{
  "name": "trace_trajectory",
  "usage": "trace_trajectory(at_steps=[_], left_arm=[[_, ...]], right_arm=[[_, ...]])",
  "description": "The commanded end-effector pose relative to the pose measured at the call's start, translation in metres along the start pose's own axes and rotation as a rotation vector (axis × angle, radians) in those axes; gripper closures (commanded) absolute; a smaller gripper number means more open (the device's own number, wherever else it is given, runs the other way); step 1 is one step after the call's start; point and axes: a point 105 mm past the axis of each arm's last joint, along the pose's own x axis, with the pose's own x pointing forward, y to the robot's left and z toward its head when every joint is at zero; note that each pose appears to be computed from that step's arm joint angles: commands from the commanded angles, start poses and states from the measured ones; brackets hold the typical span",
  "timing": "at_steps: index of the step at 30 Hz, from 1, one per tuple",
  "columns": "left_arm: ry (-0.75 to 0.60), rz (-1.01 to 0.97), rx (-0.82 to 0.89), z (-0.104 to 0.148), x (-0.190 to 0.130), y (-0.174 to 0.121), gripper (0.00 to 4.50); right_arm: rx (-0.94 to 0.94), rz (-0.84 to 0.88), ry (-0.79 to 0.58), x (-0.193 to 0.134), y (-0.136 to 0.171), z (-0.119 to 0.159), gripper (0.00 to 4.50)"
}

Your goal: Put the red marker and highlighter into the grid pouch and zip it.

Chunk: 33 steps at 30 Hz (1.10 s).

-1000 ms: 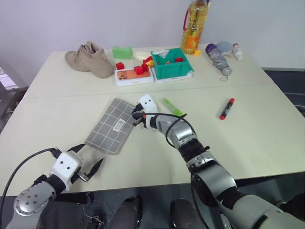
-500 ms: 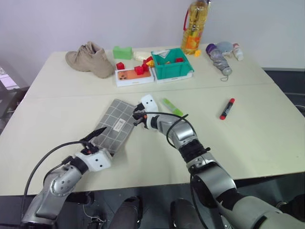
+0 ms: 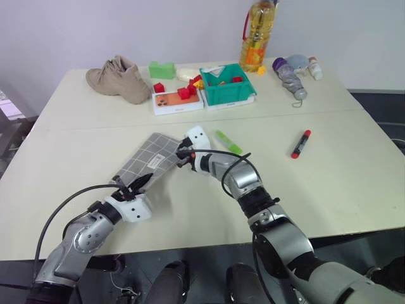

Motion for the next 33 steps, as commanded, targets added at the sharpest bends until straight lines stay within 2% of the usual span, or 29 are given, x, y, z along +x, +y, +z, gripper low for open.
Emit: trace_trajectory(at_steps=[1,4,7,8,11,20,30,33], left_arm=[[-0.025,0.099,-0.170,0.009,-0.001,0.018,4.46],[-0.050,0.135,-0.274,0.016,-0.001,0.027,4.50],[-0.072,0.187,-0.382,0.023,0.002,0.037,4.50],[-0.086,0.191,-0.411,0.026,0.004,0.038,4.50],[-0.127,0.182,-0.484,0.039,0.010,0.038,4.50],[-0.239,0.128,-0.596,0.070,0.028,0.031,4.50],[-0.256,0.085,-0.619,0.072,0.028,0.028,4.50],[-0.256,0.081,-0.621,0.072,0.027,0.027,4.50]], right_arm=[[-0.094,-0.002,-0.191,-0.019,-0.008,0.048,4.50],[-0.149,0.015,-0.257,-0.044,-0.018,0.067,3.65],[-0.177,0.001,-0.269,-0.071,-0.035,0.074,2.07],[-0.185,0.013,-0.258,-0.080,-0.038,0.072,1.74],[-0.239,0.050,-0.198,-0.098,-0.039,0.059,0.29],[-0.197,-0.053,-0.166,-0.105,-0.054,0.050,0.29],[-0.198,-0.092,-0.174,-0.102,-0.063,0.054,0.29],[-0.197,-0.073,-0.171,-0.100,-0.061,0.054,1.17]])
